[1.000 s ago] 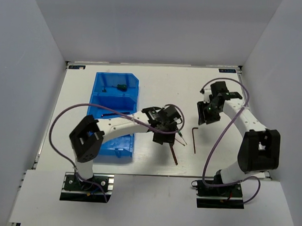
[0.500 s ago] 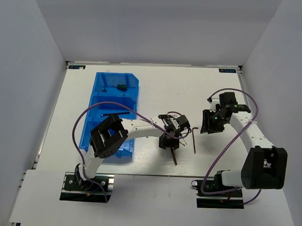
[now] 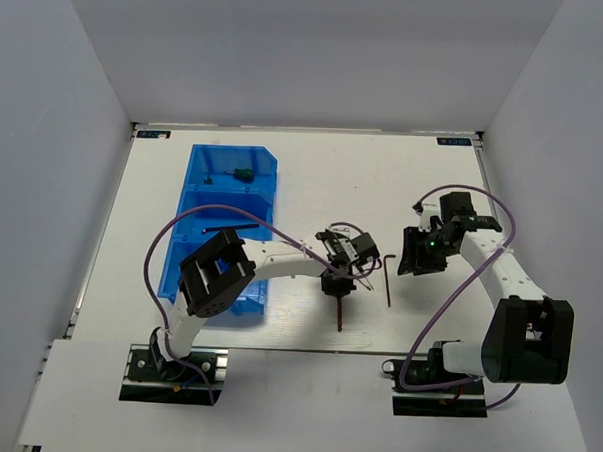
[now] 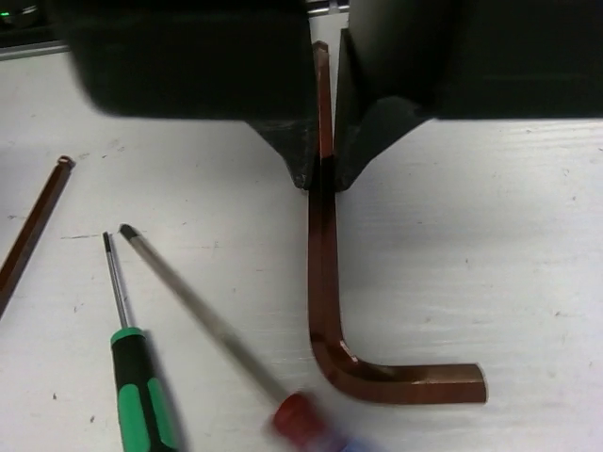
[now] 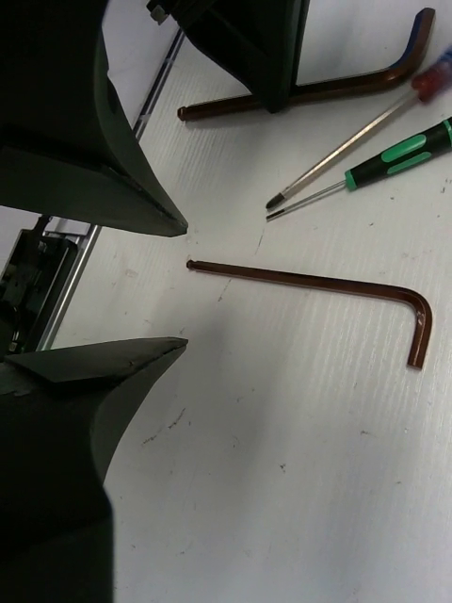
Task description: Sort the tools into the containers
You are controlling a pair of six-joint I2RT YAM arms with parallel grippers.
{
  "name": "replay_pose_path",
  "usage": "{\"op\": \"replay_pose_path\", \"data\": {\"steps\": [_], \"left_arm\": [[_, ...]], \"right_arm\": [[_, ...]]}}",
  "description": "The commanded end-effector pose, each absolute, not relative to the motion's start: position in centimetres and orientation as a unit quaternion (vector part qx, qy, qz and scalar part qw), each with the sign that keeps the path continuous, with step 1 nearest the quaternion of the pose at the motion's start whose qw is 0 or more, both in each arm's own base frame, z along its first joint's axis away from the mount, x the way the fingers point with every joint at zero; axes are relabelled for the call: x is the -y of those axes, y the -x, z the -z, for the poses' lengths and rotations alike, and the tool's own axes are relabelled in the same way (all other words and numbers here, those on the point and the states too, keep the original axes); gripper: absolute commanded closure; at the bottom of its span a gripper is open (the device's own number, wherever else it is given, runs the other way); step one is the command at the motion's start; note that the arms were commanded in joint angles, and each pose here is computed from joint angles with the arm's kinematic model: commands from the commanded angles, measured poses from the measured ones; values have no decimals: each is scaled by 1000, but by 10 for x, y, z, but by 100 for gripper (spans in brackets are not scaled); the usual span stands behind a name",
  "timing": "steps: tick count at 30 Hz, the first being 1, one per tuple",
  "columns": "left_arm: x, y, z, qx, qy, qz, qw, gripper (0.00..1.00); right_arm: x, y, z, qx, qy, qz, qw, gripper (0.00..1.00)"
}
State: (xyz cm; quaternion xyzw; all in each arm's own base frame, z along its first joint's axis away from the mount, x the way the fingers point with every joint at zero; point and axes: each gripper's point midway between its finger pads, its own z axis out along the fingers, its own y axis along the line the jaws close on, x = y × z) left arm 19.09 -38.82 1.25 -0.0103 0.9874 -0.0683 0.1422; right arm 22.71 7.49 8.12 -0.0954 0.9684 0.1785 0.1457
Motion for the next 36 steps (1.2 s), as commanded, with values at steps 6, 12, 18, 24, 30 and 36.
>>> {"op": "replay_pose_path", "data": {"steps": [6,12,18,24,30,36], "left_arm": [[315,-151,60,-995,-18,-61,76,100],[342,-198,-15,-986,-26,-18,164,100],[346,-242,-114,-963,8,32,267,100],[325,-294,-207,-928,64,82,358,100],[242,-331,-216,-897,204,14,392,100],[152,-332,-211,-787,455,65,412,100]], "right_arm": [[-85,-229,-90,-961,99,-211,149,47],[-91,-222,-89,-955,124,-234,136,36],[-91,-227,-74,-958,129,-221,131,49],[-97,-236,-64,-962,128,-211,121,52],[-101,-239,-61,-962,144,-200,121,54],[-108,-242,-62,-959,153,-203,123,54]]}}
